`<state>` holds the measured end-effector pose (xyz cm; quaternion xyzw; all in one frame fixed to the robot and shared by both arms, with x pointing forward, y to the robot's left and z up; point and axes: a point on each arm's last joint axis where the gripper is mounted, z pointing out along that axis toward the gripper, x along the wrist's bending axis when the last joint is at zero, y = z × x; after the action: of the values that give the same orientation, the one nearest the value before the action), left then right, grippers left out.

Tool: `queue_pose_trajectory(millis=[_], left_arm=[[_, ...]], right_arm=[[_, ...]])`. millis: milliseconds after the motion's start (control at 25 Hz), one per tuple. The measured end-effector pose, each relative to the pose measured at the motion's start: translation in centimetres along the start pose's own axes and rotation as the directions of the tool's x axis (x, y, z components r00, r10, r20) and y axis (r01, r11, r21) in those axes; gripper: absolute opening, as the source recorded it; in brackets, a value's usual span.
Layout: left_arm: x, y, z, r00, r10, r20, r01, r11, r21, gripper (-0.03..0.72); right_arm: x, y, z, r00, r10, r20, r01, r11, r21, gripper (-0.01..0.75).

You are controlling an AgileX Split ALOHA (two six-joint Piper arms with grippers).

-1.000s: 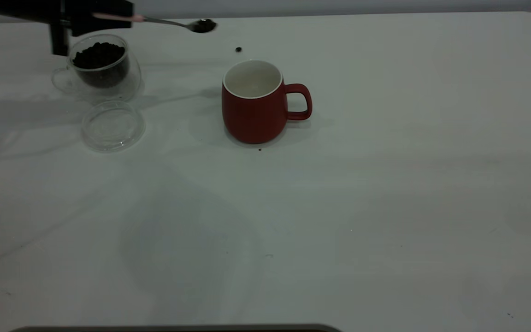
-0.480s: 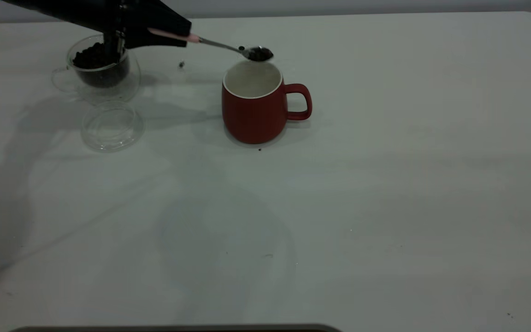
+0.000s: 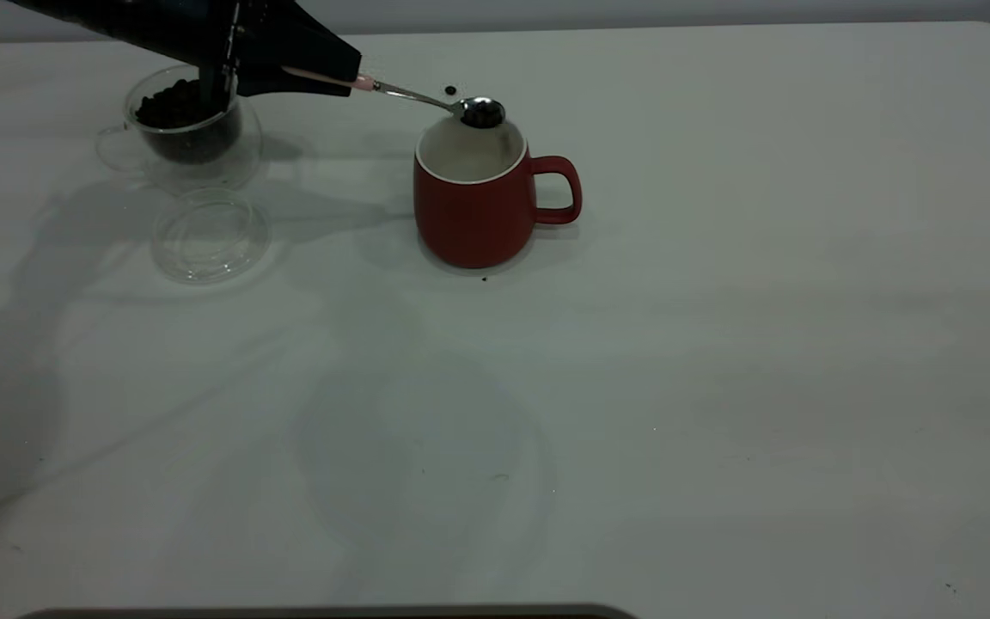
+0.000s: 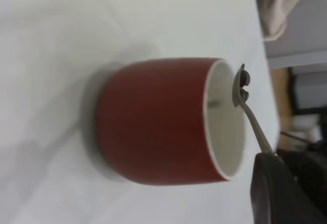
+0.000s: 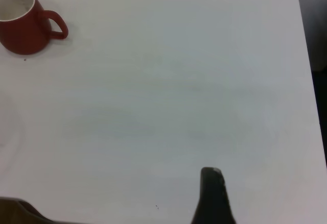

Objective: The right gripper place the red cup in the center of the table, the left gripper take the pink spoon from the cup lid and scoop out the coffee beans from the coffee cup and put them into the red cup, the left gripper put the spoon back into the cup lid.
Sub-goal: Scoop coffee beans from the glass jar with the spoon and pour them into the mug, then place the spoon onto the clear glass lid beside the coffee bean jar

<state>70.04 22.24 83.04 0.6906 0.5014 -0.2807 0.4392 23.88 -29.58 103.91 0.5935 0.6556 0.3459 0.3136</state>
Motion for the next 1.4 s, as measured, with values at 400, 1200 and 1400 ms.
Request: queue_pose_trajectory(millis=[400, 1200, 1400], left_arm=[[0.1, 0.1, 0.1, 0.877, 0.48, -0.021, -0.48, 0.877, 0.007, 0.115], [-6.6, 2.1, -14.8, 0.925, 0.314, -0.212, -0.325, 0.946, -0.017, 0.115], [-2.8, -1.2, -18.9, 0.951, 0.147, -0.272, -0.164, 0.986, -0.039, 0.115]], right_arm=[[0.0, 0.0, 0.0, 1.0, 0.0, 0.0, 0.0, 1.0, 0.0, 0.59], [0.0, 0.0, 0.0, 1.0, 0.0, 0.0, 0.0, 1.0, 0.0, 0.59], [0.0, 0.0, 0.0, 1.0, 0.0, 0.0, 0.0, 1.0, 0.0, 0.59]])
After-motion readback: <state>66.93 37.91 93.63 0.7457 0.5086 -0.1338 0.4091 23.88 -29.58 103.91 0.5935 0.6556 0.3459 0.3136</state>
